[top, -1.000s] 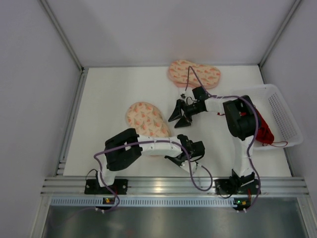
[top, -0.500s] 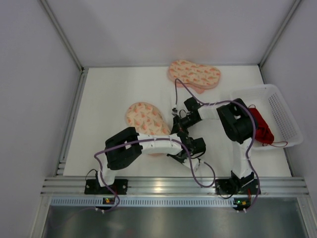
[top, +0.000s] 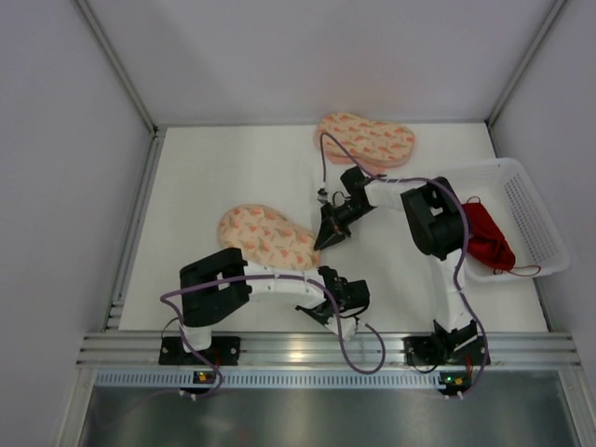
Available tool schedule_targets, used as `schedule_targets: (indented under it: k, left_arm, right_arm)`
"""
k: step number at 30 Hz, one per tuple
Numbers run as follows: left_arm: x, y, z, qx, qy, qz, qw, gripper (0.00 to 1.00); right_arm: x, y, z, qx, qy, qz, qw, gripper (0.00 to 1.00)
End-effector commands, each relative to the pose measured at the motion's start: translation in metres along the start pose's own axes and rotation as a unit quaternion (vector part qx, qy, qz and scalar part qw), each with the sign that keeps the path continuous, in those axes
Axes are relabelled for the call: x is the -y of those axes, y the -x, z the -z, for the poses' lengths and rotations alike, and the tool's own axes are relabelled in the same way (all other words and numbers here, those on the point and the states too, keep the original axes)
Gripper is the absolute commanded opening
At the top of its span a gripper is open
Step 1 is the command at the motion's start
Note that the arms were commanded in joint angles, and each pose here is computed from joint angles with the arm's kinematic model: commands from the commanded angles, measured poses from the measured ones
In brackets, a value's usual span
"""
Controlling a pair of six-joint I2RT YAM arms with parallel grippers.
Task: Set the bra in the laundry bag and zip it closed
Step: Zip the zipper on the laundry bag.
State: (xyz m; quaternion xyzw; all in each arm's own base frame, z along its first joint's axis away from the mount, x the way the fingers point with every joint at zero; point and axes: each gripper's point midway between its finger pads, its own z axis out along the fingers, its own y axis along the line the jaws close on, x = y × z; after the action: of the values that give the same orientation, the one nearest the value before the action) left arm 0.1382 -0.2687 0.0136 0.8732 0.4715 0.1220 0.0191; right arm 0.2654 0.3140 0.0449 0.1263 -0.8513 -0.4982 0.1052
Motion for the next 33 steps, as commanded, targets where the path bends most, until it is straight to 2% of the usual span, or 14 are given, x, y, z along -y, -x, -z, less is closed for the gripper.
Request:
schedule_targets:
  k: [1,5,6,8,9,11,14,19,23,28,32,33]
  left_arm:
    - [0.029,0.005,0.008,0.033,-0.033,0.017,0.999,0.0]
    - [0.031,0.0,0.004,0.023,-0.033,0.022,0.999,0.0]
    - [0.025,0.004,0.006,0.029,-0.026,0.03,0.999,0.0]
    - [0.017,0.009,0.004,0.031,-0.021,0.04,0.999,0.0]
    - [0.006,0.014,0.007,0.039,-0.011,0.053,0.998,0.0]
    - [-0.007,0.015,0.003,0.027,0.002,0.06,0.998,0.0]
    - [-0.03,0.018,0.0,0.014,0.03,0.072,0.997,0.0]
    - [-0.069,0.028,0.006,0.03,0.063,0.105,0.992,0.0]
    - [-0.088,0.032,0.006,0.04,0.072,0.113,0.99,0.0]
    - [-0.1,0.036,0.009,0.052,0.091,0.112,0.988,0.0]
    - [-0.096,0.033,0.01,0.052,0.088,0.108,0.989,0.0]
    - [-0.092,0.031,0.007,0.049,0.083,0.105,0.99,0.0]
  right_arm:
    - [0.007,0.023,0.013,0.013,-0.029,0.06,0.998,0.0]
    - [0.005,0.033,0.014,0.017,-0.036,0.07,0.997,0.01]
    - [0.002,0.035,0.015,0.019,-0.033,0.068,0.997,0.15]
    - [-0.004,0.035,0.018,0.022,-0.032,0.068,0.997,0.32]
    - [-0.005,0.034,0.021,0.024,-0.032,0.065,0.997,0.49]
    - [-0.011,0.031,0.029,0.03,-0.034,0.068,0.997,0.6]
    - [-0.003,0.023,0.043,0.031,-0.048,0.063,0.996,0.63]
    - [0.015,-0.009,0.05,0.003,-0.053,0.042,0.998,0.62]
    - [0.009,-0.022,0.04,-0.001,0.0,0.018,1.0,0.62]
    - [0.002,-0.034,0.021,-0.024,0.04,0.006,0.999,0.55]
    - [0.0,-0.04,0.012,-0.036,0.045,0.007,0.998,0.23]
    - [0.0,-0.037,0.014,-0.033,0.043,0.01,0.998,0.09]
